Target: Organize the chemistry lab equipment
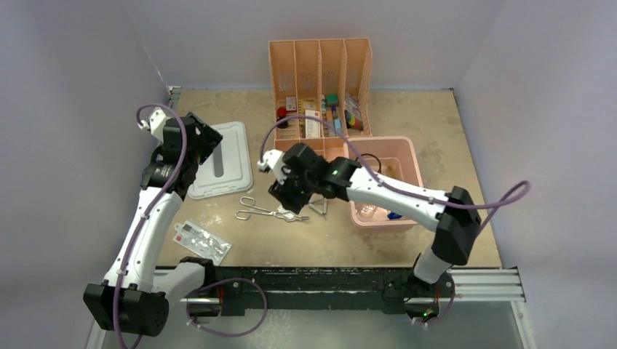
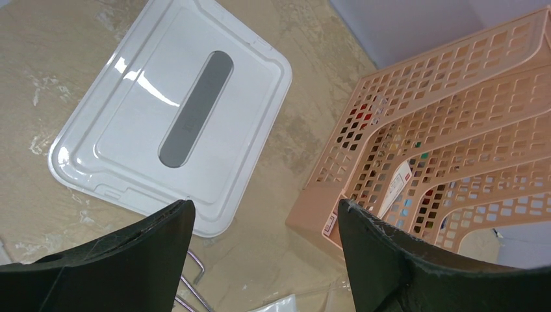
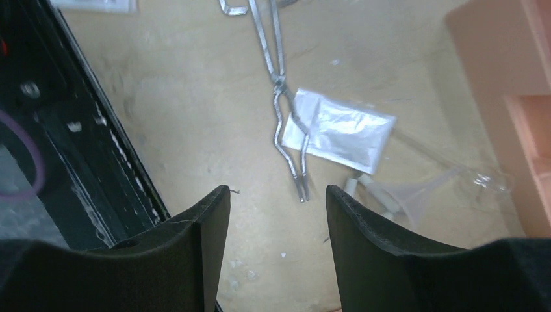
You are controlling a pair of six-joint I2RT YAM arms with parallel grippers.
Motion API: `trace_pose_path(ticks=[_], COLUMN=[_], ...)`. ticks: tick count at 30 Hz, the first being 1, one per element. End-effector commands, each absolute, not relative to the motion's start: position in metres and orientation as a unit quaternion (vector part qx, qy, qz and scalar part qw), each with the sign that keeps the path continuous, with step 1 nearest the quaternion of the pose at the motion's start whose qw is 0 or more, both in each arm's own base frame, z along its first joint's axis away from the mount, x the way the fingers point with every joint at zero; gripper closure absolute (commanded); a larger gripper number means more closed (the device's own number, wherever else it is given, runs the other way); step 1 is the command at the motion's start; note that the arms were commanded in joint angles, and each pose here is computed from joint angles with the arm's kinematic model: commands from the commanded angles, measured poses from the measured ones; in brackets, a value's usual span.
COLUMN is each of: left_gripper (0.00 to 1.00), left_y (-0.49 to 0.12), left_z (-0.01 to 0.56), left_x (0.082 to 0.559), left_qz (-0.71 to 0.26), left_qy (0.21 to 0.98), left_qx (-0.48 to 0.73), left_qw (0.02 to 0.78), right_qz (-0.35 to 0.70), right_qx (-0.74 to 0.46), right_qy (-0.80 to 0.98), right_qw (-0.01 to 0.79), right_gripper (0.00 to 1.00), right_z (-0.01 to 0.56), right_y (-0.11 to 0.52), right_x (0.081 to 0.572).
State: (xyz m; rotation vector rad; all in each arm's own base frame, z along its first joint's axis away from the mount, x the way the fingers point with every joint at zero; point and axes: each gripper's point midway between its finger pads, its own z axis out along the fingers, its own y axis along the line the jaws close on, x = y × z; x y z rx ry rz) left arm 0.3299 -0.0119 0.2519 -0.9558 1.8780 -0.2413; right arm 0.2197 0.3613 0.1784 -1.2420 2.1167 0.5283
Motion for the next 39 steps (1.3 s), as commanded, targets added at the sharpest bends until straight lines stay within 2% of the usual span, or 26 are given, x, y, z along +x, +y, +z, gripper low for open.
trace_pose_path(ticks=[1,13,16,27,30,36,39], left_gripper=[0.2,0.2,0.2,0.2,0.2,0.2,0.2], left_y=[-0.008,-0.012,-0.014,-0.012,-0.012,-0.012,-0.012], left_z=[0.282,0.277,0.279,0.29,0.289,0.286,0.285], left_x=[0.332,0.334,0.335,0.331,0.33,0.328,0.325], left_qz=[-0.105,-0.113,-0.115,-0.118,-0.118,-0.118,-0.119], left_qy=[0.751,0.757,0.759,0.751,0.752,0.752,0.752], left_qx=[-0.389,-0.386,-0.379,-0.374,-0.374,-0.376,-0.378], left_qw=[0.523,0.516,0.516,0.531,0.53,0.528,0.527], right_qz=[0.159,0.066,0.055,0.017,0.029,0.078,0.069], right_qx=[-0.563,-0.589,-0.592,-0.59,-0.594,-0.619,-0.619], right_qy=[0.769,0.793,0.794,0.797,0.794,0.778,0.779], right_qw=[0.257,0.14,0.125,0.13,0.126,0.072,0.07], right_gripper=[0.41,0.37,0.4,0.43,0.44,0.51,0.58], right_z=[0.143,0.065,0.055,0.033,0.032,0.019,0.012], right_y=[0.362,0.336,0.334,0.334,0.337,0.336,0.332], right_x=[0.196,0.195,0.196,0.217,0.216,0.19,0.19])
